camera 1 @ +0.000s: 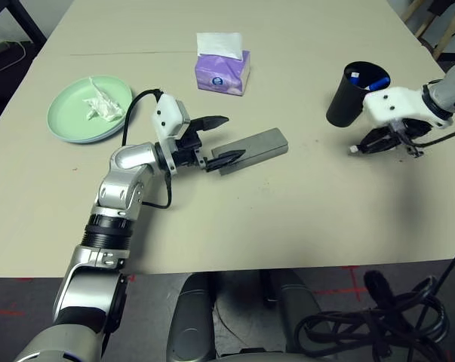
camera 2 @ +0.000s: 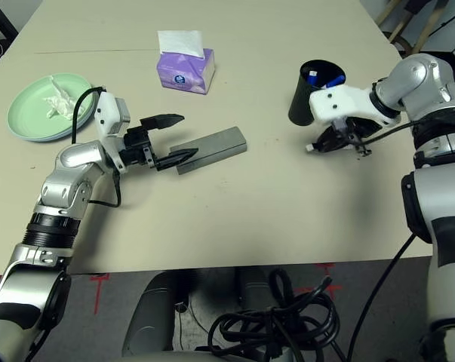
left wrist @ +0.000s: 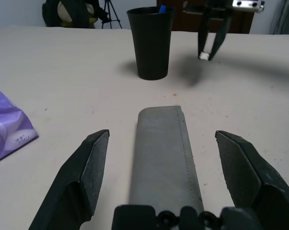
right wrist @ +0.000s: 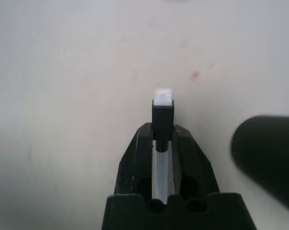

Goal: Organize and tidy the items on the table.

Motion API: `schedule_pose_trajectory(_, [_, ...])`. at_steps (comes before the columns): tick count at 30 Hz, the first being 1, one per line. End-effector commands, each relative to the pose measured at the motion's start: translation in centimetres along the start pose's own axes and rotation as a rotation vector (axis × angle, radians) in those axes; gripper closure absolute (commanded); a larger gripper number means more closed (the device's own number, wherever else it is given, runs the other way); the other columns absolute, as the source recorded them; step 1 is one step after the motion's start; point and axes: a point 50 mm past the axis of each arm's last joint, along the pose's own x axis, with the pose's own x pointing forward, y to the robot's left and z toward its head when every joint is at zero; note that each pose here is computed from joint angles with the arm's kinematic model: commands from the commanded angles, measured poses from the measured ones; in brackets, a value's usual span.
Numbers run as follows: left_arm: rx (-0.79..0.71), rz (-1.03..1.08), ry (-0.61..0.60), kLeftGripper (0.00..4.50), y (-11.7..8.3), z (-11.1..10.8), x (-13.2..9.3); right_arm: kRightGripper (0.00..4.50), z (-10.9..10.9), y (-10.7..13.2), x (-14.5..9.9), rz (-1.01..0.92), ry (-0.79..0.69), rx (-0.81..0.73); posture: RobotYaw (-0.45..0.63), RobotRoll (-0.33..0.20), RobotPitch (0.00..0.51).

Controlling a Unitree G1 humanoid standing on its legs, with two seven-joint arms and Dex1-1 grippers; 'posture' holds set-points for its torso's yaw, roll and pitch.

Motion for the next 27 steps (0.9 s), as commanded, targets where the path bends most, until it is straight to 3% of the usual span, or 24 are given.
schedule_pose_trajectory(1, [0.000,-0.028,0.015,0.00,0.0,-0.4,-0.1,4.10,0.9,0.0,-0.8,-0.046,-0.172,0.070,0.02,0.000,0.146])
schedule_pose_trajectory(11, [-0.036,-0.025,0.042,0.00,0.3,-1.8,-0.5,4.10,1.8,0.4,-1.6,-0.187,-0.522,0.199,-0.01,0.000,0.113])
schedule_pose_trajectory(20, [-0.024,-0.018,0.044,0.00,0.8,-1.5,-0.7,4.10,2.3,-0.7,-2.0,-0.554,-0.855,0.338,0.00,0.000,0.096])
schedule_pose_trajectory(24, [-0.017,-0.017,0.046,0.00,1.1,-1.3,-0.7,4.10,2.1,-1.4,-1.7,-0.742,-0.928,0.439,0.00,0.000,0.091])
schedule_pose_trajectory(27, [-0.014,-0.017,0.048,0.00,1.2,-1.2,-0.7,4.10,1.5,-1.9,-1.1,-0.858,-0.899,0.545,0.00,0.000,0.093])
